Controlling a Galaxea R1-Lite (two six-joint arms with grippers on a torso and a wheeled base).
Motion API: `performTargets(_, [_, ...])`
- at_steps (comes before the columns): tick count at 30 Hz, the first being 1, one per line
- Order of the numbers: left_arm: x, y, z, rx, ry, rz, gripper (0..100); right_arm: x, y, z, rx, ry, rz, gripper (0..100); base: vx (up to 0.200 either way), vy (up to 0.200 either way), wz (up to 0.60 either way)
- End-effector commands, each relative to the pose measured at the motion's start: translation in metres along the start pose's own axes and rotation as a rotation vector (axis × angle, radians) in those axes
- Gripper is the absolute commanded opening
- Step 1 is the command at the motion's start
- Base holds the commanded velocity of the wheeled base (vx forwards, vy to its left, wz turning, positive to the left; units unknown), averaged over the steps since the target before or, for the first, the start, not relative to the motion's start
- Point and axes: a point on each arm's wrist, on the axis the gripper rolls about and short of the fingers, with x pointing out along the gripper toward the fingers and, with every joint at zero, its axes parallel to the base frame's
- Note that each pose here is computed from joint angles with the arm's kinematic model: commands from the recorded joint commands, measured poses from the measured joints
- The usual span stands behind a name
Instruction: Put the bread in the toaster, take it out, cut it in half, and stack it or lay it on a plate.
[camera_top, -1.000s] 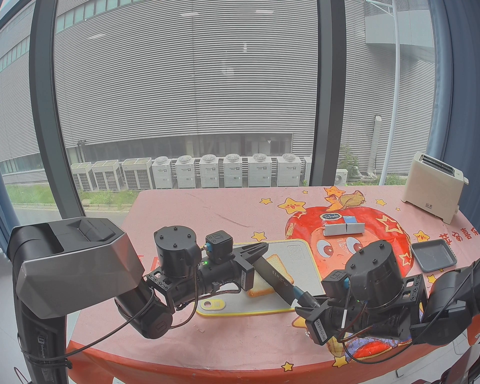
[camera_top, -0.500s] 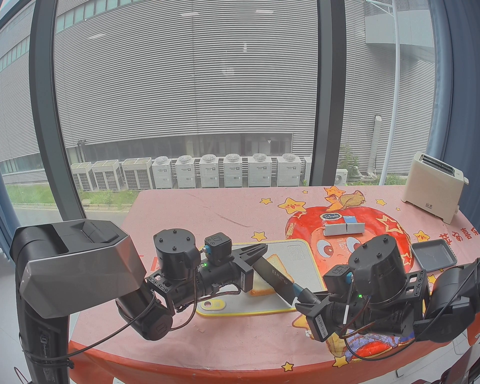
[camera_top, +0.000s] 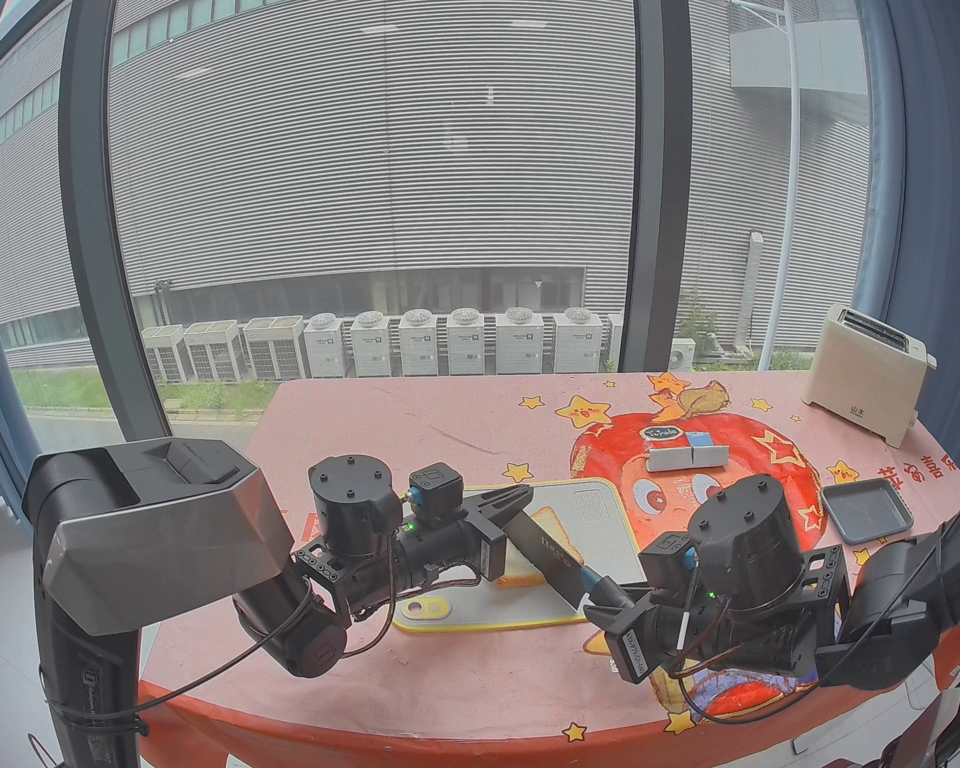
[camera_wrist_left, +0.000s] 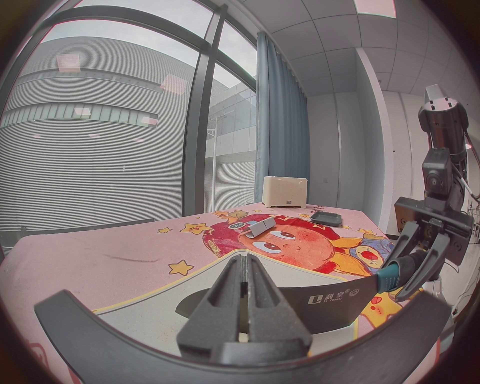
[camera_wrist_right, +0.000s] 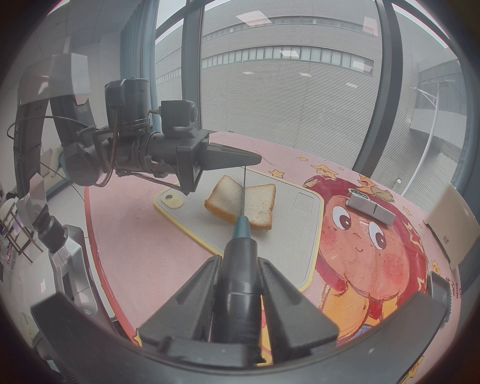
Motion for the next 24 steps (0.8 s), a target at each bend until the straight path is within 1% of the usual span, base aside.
performTargets(1, [0.0,0.0,0.006,0.005,-0.019,-0.003,0,0.005,0.001,-0.004,-0.008,0.029,-0.002,0,0.0,0.0,0.0])
performTargets(7, [-0.001,-0.001,0.009,0.007,-0.025,-0.003,0,0.002,0.0,-0.001,-0.001,0.008,-0.002,0,0.0,0.0,0.0])
performTargets(9, [-0.001,-0.001,0.006,0.004,-0.013,-0.003,0,-0.005,-0.003,0.004,0.011,-0.023,-0.005,0,0.0,0.0,0.0])
performTargets(12, [-0.002,0.0,0.001,-0.001,0.0,0.001,0,-0.009,-0.004,0.009,0.016,-0.048,-0.002,0,0.0,0.0,0.0])
performTargets(16, [-0.001,0.0,-0.004,-0.005,0.013,0.001,0,-0.007,-0.002,0.008,0.015,-0.042,0.0,0,0.0,0.0,0.0])
performTargets(24, [-0.004,-0.001,-0.008,-0.011,0.032,0.002,0,-0.002,-0.003,0.005,0.011,-0.018,-0.006,0,0.0,0.0,0.0])
